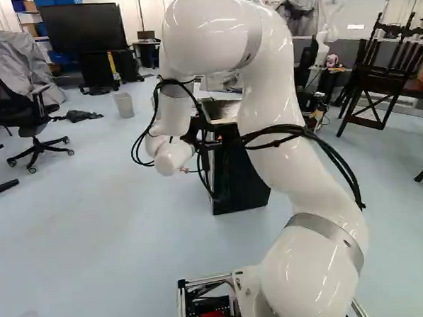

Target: Grab a drink from the fridge

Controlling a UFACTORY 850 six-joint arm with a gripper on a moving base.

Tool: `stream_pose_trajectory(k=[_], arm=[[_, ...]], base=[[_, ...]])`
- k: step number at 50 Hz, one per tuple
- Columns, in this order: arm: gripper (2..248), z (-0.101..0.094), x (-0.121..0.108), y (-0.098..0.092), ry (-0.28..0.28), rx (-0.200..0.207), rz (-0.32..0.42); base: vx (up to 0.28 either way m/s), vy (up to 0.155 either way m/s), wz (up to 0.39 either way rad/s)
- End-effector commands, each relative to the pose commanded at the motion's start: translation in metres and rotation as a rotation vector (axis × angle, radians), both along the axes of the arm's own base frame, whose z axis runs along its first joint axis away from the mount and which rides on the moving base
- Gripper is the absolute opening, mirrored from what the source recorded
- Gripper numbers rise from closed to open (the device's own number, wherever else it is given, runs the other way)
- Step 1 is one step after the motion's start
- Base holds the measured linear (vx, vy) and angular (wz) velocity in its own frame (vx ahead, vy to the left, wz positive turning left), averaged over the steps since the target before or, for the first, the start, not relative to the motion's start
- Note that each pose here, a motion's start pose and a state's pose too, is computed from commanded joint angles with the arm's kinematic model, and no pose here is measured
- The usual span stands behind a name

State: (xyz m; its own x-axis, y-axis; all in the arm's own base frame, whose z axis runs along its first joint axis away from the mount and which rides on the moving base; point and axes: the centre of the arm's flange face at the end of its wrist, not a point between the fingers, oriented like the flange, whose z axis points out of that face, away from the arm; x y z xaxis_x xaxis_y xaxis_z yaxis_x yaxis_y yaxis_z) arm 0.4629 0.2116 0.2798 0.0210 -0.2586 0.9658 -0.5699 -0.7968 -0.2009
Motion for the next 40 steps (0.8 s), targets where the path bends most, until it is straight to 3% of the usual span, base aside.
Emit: stream_pose_trajectory(k=[19,40], arm=[[247,-0.023,0.013,0.002,-0.017,-0.028,-0.099],[247,-0.027,0.034,0.001,-0.037,-0.015,-0.132]], base=[[0.000,0.000,0.000],[0.000,0.000,0.000]])
